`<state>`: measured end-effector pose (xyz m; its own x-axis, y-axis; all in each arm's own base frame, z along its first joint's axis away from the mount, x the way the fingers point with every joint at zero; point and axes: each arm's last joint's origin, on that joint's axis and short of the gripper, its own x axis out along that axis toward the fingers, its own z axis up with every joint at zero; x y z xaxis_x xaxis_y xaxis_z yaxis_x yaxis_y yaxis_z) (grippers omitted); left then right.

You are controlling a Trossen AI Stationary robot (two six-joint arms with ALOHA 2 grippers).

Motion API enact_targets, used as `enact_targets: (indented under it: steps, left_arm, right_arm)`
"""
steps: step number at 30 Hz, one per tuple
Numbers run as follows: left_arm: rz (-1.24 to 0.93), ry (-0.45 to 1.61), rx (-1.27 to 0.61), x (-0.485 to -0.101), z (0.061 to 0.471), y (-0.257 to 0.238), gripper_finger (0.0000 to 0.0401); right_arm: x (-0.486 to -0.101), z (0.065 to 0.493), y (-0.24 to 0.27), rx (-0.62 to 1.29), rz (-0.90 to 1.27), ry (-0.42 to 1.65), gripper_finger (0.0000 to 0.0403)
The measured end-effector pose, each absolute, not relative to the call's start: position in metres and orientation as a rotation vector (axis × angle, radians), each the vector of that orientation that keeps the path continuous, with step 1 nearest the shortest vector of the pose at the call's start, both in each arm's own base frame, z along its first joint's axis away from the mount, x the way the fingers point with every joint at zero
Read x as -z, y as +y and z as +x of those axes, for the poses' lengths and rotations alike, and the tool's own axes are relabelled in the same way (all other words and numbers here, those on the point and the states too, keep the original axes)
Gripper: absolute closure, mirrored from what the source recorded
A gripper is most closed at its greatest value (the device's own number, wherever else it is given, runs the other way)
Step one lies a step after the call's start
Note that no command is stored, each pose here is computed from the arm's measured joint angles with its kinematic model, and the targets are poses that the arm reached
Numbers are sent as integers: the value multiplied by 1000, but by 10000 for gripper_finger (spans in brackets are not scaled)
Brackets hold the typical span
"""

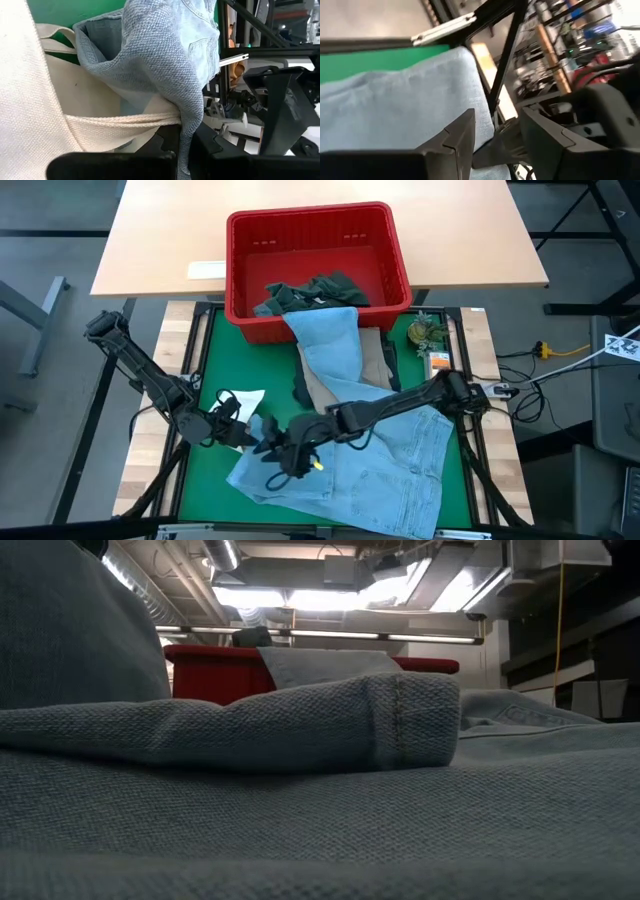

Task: Fold laundry
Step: Remove the blue pants from the laundry bin

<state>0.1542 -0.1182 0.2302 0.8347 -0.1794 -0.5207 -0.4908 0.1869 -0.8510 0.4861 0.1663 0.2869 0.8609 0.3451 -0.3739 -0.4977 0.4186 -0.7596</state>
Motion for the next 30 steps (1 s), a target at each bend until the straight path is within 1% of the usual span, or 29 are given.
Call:
enact_targets:
  steps: [6, 9, 13, 18, 21, 23, 27, 30]
  left_arm:
    - [-1388, 587, -239, -230, 154, -118, 391]
    - [-1382, 582, -243, -230, 154, -118, 391]
    - [-1381, 595, -231, -230, 151, -121, 391]
    - [-1375, 595, -229, -230, 152, -121, 391]
    - [-1374, 596, -227, -230, 152, -121, 391]
    - [-1339, 598, -217, -230, 152, -121, 391]
    - [-1201, 614, -184, -228, 152, -122, 388]
    - [-1175, 645, -169, -225, 153, -123, 369]
  right_arm:
    - [-289, 503, 172, -564, -1096, 201, 246]
    - [-283, 509, 174, -531, -1157, 225, 246]
    - [-278, 508, 179, -508, -1230, 260, 246]
    - [-270, 503, 176, -533, -1247, 371, 246]
    - [-269, 499, 176, -499, -1276, 437, 246]
    - [-270, 496, 177, -478, -1295, 472, 246]
    - [-266, 490, 182, -473, -1330, 543, 246]
    - [-263, 486, 187, -498, -1342, 571, 246]
